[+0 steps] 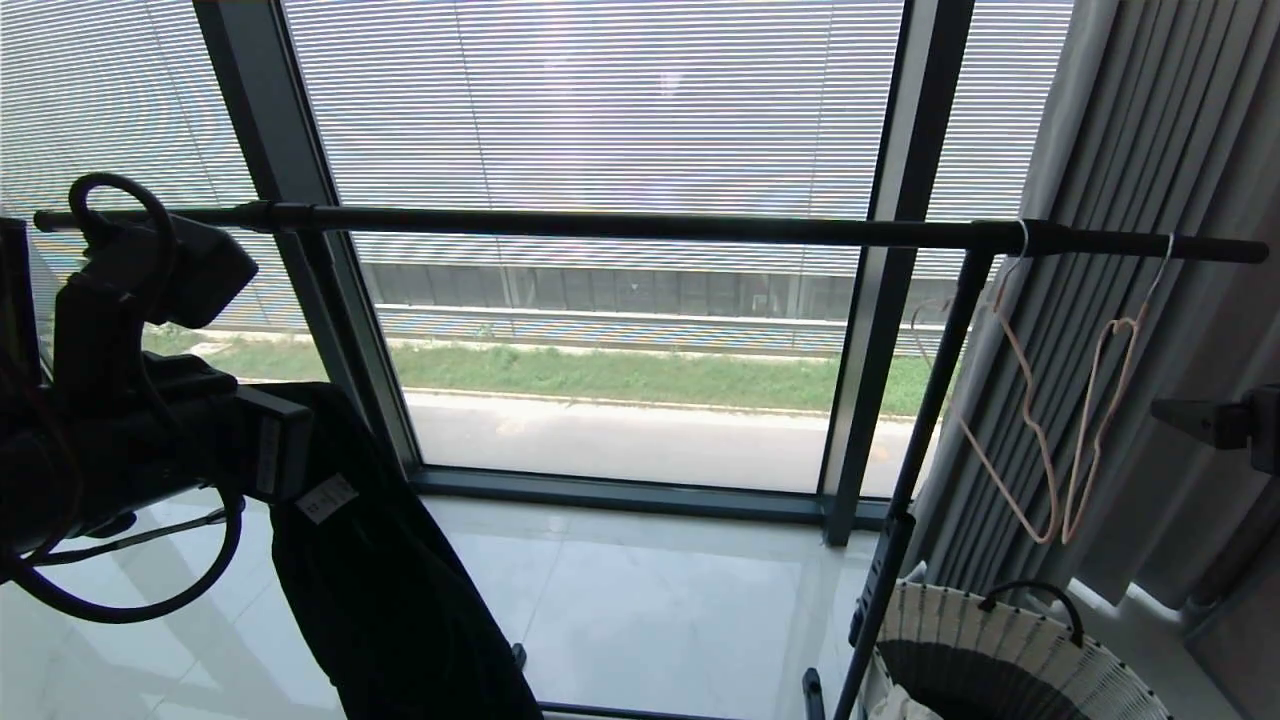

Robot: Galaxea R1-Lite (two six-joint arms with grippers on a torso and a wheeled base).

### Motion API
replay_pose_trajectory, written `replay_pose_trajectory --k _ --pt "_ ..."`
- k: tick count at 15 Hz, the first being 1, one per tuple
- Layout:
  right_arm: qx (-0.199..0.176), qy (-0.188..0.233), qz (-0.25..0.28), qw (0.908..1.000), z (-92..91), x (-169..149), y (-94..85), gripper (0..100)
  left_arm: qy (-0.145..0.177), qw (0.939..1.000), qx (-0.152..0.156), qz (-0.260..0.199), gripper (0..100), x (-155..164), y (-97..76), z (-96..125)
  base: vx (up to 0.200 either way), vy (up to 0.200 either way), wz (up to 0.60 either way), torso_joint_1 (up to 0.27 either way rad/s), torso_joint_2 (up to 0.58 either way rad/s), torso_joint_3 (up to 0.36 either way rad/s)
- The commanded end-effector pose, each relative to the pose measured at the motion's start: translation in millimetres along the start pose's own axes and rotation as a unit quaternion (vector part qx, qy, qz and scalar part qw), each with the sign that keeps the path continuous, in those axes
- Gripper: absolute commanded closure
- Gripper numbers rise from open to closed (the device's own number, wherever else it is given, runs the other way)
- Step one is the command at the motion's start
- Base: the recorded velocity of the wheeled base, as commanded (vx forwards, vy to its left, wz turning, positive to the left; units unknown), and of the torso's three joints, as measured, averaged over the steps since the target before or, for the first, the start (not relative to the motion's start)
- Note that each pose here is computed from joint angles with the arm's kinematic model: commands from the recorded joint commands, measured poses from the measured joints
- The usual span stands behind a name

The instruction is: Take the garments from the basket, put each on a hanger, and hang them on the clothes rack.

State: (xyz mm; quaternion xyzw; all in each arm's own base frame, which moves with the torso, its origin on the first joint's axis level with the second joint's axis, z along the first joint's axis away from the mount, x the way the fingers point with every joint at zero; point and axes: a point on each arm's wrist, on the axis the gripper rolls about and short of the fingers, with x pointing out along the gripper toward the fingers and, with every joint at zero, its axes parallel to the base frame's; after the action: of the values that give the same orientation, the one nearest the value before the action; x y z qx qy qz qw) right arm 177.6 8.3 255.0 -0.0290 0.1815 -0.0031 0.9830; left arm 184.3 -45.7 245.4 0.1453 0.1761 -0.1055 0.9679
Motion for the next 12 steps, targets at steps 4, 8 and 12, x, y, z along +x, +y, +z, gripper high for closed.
replay_pose_trajectory --k 4,8,12 --pt "0.006 0.032 -0.018 0.9993 -4.9 22 -6.7 0 0.004 1.0 -0.003 0.002 100 2 0.8 -1 0.05 0.0 0.0 0.001 0.0 0.001" --pt "0.023 0.061 -0.05 0.9966 -14.2 63 -21.5 0 -0.014 0.9991 -0.015 0.038 100 3 13.9 2 0.0 0.0 0.0 0.0 0.0 0.0" --pt "0.032 0.09 -0.055 0.9939 -26.0 98 -20.7 0 -0.01 0.9984 -0.02 0.052 100 4 19.5 -1 0.0 0.0 0.0 0.0 0.0 0.0"
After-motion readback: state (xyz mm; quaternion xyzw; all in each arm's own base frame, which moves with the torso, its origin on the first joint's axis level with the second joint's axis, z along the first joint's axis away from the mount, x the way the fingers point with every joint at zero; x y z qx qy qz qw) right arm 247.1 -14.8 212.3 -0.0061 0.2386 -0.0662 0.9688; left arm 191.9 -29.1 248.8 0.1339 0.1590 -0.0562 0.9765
